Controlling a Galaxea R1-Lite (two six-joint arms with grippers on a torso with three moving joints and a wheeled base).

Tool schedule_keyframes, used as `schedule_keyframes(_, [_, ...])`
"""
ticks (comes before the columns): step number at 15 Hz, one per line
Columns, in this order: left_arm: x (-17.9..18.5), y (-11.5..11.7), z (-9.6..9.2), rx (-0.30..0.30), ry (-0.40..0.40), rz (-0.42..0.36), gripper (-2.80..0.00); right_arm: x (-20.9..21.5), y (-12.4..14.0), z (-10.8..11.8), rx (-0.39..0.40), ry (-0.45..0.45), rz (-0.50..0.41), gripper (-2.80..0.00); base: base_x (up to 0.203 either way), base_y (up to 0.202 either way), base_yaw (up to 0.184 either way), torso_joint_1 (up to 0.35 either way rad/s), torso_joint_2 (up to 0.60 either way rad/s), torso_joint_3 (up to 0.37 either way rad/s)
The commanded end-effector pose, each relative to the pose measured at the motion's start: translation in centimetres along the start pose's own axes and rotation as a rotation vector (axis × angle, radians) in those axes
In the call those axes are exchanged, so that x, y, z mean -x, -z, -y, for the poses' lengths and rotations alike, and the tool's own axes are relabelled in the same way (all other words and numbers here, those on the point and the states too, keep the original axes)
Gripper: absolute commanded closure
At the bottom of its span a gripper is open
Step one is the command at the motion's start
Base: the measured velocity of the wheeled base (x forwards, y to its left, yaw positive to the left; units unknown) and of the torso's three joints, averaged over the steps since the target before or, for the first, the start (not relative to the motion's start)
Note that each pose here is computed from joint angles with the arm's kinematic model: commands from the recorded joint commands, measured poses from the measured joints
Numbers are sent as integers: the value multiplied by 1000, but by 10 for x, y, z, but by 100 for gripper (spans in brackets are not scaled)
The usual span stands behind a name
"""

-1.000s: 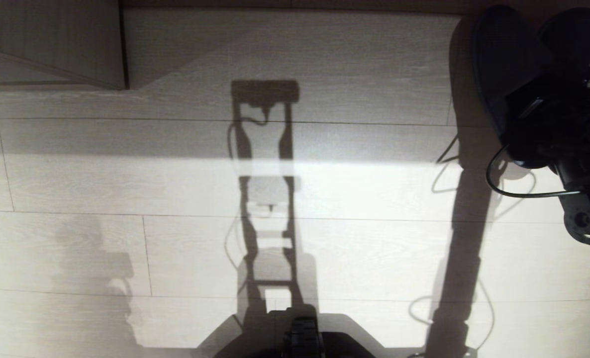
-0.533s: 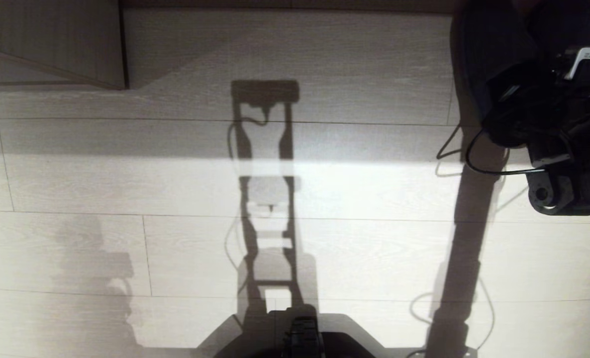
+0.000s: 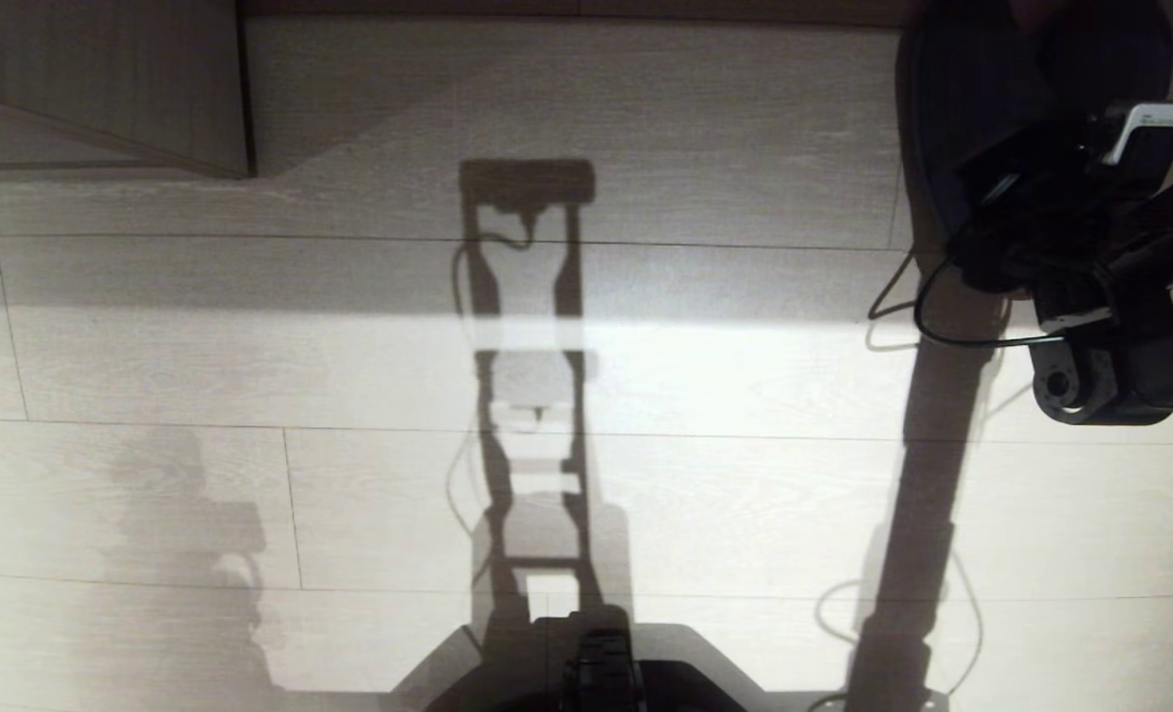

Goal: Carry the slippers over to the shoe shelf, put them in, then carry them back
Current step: Place the slippers on the floor

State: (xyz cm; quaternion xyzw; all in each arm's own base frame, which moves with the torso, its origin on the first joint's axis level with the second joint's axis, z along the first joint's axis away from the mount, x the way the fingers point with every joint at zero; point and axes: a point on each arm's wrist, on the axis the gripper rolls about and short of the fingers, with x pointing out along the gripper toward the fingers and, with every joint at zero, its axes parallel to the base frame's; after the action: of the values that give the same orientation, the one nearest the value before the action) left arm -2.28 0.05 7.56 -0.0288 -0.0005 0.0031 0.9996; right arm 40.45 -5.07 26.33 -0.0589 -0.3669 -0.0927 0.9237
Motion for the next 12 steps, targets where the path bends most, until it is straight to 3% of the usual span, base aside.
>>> schedule_keyframes(1, [0,0,0,1,0,-1,0,1,6,0,1,0,-7,0,0,0,0,0,0,0])
schedule_keyframes(6, [0,0,0,1,0,1,0,3,10,-1,9,-2,-21,0,0,0,0,0,0,0])
schedule_keyframes(7, [0,0,0,1,0,1,0,3,9,-1,9,-2,-18,-280,0,0,0,0,0,0])
schedule_keyframes(12, [0,0,0,1,0,-1,0,5,8,-1,7,-4,-31,-280,0,0,0,0,0,0])
